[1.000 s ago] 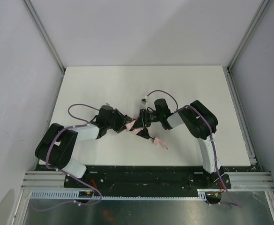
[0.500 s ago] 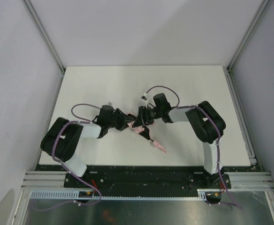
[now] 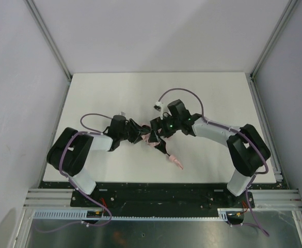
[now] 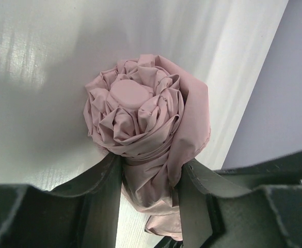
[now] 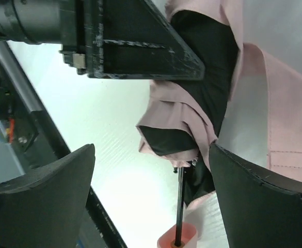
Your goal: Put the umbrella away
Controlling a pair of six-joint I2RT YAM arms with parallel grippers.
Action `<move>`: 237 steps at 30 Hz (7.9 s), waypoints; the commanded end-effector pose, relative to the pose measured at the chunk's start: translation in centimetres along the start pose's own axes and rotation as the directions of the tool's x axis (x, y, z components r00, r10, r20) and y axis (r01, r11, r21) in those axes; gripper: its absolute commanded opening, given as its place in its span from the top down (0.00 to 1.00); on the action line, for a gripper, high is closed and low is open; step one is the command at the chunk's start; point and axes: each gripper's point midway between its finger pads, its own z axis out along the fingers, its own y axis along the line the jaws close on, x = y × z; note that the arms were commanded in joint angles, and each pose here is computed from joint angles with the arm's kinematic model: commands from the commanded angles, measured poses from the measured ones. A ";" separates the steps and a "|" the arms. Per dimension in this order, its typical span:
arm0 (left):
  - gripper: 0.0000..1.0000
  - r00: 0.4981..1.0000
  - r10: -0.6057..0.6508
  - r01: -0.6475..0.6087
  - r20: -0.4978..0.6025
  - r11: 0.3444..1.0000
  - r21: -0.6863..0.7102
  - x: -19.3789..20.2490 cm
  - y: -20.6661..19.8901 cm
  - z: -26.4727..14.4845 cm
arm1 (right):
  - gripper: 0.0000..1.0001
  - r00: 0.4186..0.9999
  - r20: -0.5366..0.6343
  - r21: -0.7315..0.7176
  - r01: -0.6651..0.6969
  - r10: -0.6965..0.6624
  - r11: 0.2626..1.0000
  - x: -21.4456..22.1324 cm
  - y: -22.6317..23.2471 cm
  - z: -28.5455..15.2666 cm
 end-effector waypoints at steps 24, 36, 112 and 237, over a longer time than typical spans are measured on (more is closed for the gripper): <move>0.74 0.996 -0.041 0.004 -0.081 0.914 -0.406 3.5 11.3 -1.9 | 0.37 0.622 -0.261 0.580 0.712 -0.738 0.395 -0.7 -4.5 6.5; 0.58 0.998 0.028 -0.041 -0.048 0.956 -0.292 0.7 7.3 -1.8 | 0.99 0.820 -0.255 0.358 0.573 -0.513 0.738 5.7 -7.3 8.0; 0.80 0.988 0.002 0.065 0.151 0.896 -0.438 -1.5 9.5 0.4 | 0.91 0.988 -0.148 -0.102 -0.047 0.031 0.994 4.1 -5.8 6.9; 1.00 0.987 -0.097 0.128 0.128 0.957 -0.262 -1.3 3.5 -1.3 | 0.35 0.998 -0.010 0.081 0.062 -0.061 0.995 -1.2 -3.7 3.6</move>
